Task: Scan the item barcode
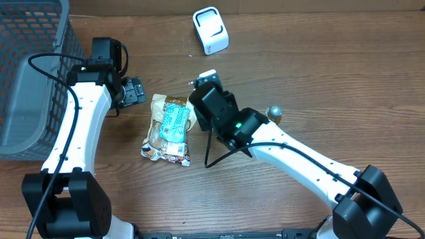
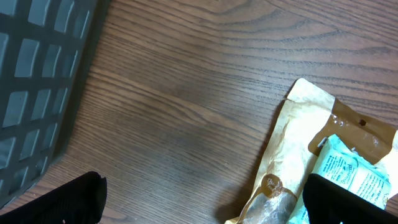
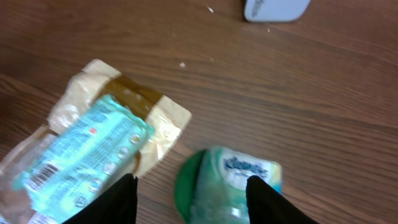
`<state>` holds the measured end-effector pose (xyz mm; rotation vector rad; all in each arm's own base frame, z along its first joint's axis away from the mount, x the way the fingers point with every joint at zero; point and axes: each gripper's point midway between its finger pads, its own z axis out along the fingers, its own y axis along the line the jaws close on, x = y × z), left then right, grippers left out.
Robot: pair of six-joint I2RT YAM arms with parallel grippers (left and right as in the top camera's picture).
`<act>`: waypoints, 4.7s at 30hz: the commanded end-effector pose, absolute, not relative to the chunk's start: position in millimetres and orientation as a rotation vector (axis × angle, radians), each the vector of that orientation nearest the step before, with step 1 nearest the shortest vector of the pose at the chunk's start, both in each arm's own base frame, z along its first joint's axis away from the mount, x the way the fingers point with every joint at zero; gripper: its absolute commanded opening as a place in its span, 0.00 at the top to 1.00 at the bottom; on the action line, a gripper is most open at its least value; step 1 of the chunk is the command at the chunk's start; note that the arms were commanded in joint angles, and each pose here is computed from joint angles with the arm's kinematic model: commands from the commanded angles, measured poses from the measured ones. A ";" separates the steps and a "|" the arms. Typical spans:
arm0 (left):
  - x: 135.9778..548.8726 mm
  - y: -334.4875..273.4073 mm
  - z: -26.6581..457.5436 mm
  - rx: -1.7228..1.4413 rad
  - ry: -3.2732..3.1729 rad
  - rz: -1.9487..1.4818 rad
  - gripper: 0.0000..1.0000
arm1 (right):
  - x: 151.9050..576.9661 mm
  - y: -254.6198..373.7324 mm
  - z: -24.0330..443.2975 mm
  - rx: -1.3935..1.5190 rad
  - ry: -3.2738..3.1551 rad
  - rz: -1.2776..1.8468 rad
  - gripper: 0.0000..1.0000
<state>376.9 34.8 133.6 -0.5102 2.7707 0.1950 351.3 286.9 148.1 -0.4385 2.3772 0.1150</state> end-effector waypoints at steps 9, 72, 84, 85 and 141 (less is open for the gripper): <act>380.6 34.9 140.0 -0.482 2.756 0.197 0.00 | 357.3 273.9 161.1 -0.386 2.392 0.131 0.45; 380.6 34.9 140.0 -0.482 2.756 0.197 0.00 | 360.0 247.3 134.9 -0.303 2.528 0.128 0.05; 380.6 34.9 140.0 -0.482 2.756 0.197 0.00 | 358.3 244.4 132.9 -0.303 2.539 0.110 0.14; 380.6 34.9 140.0 -0.482 2.756 0.197 0.00 | 358.2 244.3 132.8 -0.304 2.539 0.110 0.14; 380.6 34.9 140.0 -0.482 2.756 0.197 0.00 | 363.5 247.5 130.7 -0.291 2.506 0.123 0.28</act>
